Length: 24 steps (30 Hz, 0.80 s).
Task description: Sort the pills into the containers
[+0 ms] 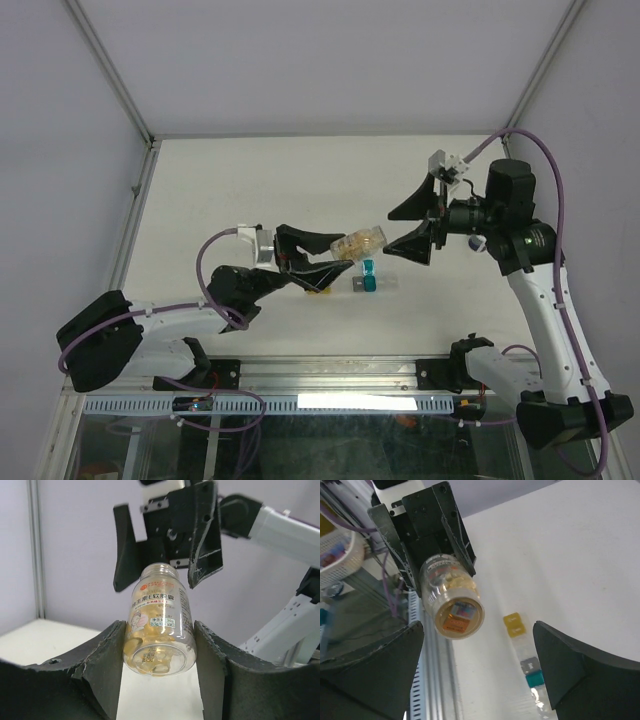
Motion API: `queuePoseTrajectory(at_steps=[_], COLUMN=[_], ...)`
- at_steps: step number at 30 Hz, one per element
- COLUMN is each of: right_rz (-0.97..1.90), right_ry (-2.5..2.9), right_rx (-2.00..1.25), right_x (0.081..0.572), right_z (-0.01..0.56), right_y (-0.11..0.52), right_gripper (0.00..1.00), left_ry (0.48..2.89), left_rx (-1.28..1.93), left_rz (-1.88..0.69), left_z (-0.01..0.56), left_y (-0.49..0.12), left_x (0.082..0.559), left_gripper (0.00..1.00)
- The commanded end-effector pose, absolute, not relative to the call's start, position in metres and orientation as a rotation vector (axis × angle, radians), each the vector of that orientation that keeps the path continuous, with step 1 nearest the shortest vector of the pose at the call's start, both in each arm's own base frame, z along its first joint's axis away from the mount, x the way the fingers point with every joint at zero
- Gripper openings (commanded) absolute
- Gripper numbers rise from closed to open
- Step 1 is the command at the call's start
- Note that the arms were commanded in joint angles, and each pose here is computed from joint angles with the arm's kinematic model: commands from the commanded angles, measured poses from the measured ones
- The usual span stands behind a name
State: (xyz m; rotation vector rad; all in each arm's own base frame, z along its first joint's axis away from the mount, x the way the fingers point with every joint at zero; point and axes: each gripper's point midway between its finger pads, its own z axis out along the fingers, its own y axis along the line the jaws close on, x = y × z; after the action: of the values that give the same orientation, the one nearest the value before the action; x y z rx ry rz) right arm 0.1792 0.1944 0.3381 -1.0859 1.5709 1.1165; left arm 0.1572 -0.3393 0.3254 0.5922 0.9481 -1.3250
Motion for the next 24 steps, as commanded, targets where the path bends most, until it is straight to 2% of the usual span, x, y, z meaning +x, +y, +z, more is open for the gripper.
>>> queuePoseTrajectory(at_steps=[1, 7, 16, 24], right_rz=[1.472, 1.594, 1.564, 1.543], right_ry=[1.616, 1.633, 1.681, 1.717], right_rx=[-0.912, -0.856, -0.82, -0.825], right_x=[0.162, 0.158, 0.166, 0.165], right_z=[0.376, 0.388, 0.373, 0.358], right_y=[0.207, 0.214, 0.227, 0.232], right_gripper=[0.93, 0.92, 0.83, 0.8], left_ry=[0.618, 0.6, 0.622, 0.63], left_rx=[0.532, 0.547, 0.508, 0.482], left_rz=[-1.301, -1.322, -1.336, -1.32], left_z=[0.385, 0.392, 0.392, 0.392], left_y=[-0.314, -0.322, -0.329, -0.331], left_x=[0.138, 0.138, 0.147, 0.154], left_gripper=[0.0, 0.0, 0.0, 0.0])
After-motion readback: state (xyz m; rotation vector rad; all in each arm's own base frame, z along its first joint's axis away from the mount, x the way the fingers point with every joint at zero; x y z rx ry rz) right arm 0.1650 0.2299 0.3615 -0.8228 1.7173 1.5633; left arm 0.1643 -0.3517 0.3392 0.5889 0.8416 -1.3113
